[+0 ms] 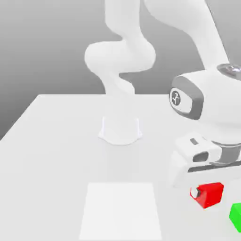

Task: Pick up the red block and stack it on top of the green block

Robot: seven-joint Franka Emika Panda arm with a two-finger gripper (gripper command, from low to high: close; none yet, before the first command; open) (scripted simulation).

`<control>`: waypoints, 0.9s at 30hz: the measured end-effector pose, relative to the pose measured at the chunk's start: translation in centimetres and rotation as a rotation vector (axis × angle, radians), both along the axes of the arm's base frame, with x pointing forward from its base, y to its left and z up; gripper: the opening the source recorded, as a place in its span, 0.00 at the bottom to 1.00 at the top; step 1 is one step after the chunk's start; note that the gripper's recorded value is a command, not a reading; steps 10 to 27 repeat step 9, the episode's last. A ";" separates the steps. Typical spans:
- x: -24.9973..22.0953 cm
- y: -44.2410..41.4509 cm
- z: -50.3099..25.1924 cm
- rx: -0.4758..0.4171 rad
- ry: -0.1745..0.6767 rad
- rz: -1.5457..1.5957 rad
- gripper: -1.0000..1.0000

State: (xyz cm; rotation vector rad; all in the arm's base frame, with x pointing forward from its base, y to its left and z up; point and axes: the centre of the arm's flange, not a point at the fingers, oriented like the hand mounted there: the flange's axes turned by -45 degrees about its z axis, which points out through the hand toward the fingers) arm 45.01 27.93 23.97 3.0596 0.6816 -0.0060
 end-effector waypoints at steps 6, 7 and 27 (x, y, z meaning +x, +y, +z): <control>-0.8 4.2 -4.9 0.009 -0.002 0.120 1.00; -0.8 4.2 -4.9 0.009 -0.002 0.120 1.00; -0.8 4.2 -4.9 0.009 -0.002 0.120 1.00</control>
